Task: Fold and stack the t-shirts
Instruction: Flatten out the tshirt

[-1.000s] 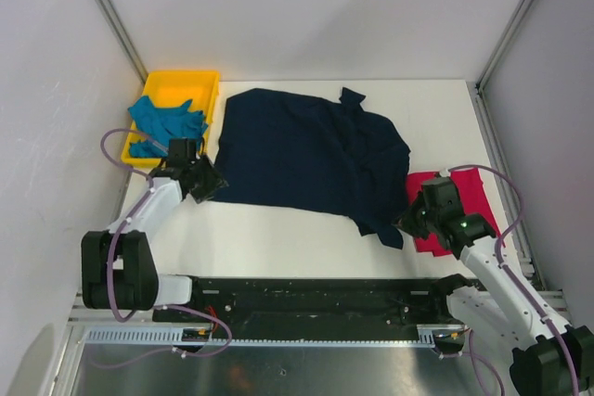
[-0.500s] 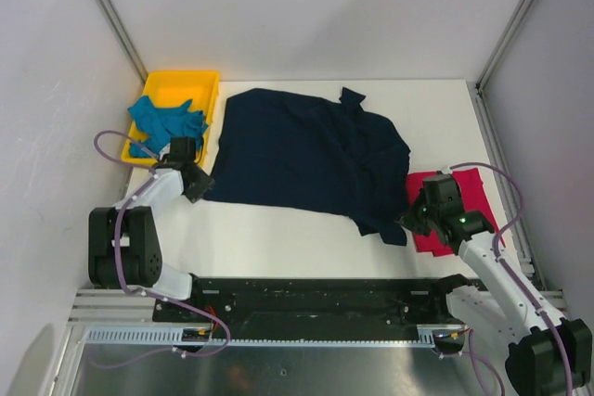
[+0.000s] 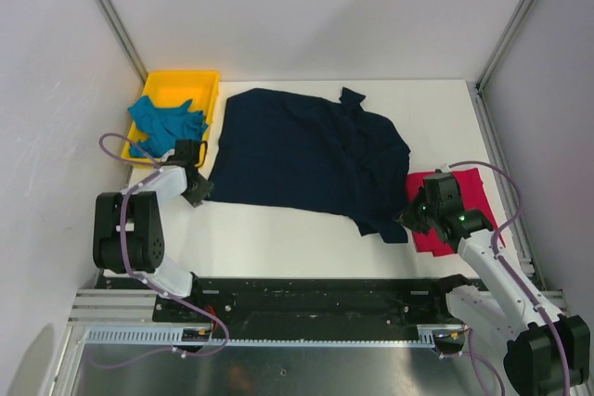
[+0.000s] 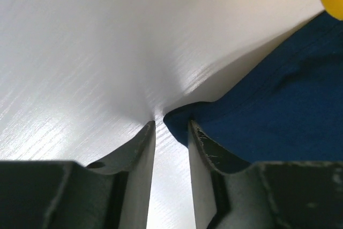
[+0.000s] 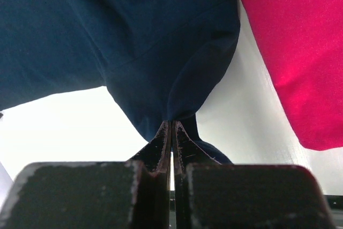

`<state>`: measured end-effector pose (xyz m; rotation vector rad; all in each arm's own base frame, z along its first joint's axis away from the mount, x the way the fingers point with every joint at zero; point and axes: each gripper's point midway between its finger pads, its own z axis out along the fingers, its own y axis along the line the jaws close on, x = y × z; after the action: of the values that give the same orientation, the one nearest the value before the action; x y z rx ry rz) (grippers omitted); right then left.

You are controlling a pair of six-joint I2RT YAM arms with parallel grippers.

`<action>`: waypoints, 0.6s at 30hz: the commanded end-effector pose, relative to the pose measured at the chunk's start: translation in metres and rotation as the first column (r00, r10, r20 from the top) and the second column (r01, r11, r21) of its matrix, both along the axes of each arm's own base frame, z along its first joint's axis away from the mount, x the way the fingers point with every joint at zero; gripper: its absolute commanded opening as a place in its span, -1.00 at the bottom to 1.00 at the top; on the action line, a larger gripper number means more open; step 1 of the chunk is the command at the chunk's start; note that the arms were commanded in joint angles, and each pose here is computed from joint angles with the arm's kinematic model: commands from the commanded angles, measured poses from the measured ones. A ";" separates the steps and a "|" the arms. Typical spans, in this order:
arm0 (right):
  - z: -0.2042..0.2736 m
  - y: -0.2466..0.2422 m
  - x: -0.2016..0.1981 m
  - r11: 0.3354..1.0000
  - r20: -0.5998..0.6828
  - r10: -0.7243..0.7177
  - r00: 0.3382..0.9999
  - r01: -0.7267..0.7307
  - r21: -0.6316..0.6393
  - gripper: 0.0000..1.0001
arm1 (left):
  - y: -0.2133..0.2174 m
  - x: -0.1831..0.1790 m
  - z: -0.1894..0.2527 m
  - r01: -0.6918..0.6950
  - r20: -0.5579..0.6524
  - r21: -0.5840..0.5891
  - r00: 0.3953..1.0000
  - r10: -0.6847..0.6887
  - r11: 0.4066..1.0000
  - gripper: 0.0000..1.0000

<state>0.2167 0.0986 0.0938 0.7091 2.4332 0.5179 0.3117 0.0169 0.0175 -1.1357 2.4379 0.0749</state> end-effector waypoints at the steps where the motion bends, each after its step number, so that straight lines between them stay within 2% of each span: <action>1: 0.014 0.002 0.012 1.000 0.053 0.005 0.999 -0.006 0.010 -1.00 | 0.005 0.005 -0.002 -0.048 0.007 0.005 0.999 0.048 0.999 -0.36; 3: 0.014 0.003 0.012 1.000 0.053 0.005 0.999 -0.006 0.010 -1.00 | 0.005 0.003 -0.004 -0.055 0.003 0.001 0.998 0.055 0.998 -0.48; 6: 0.014 0.002 0.012 1.000 0.052 0.007 0.999 -0.008 0.008 -1.00 | 0.009 0.001 0.002 -0.067 0.011 0.022 0.998 0.067 0.997 -0.84; 8: 0.012 0.002 0.010 1.000 0.043 0.011 0.999 -0.011 0.005 -1.00 | 0.016 -0.004 0.010 -0.085 0.020 0.061 0.996 0.084 0.994 -0.96; 13: 0.008 0.012 0.000 0.999 0.005 0.047 0.999 -0.047 0.012 -1.00 | 0.042 -0.029 0.034 -0.148 0.031 0.186 0.989 0.145 0.971 -1.00; 18: -0.001 0.039 -0.025 0.993 -0.045 0.121 0.992 -0.120 0.014 -1.00 | 0.066 -0.067 0.038 -0.223 0.023 0.250 0.974 0.225 0.942 -1.00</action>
<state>0.2038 0.1183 0.0892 0.6196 2.4985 0.5429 0.2824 0.0478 0.0489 -1.2010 2.3027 0.2456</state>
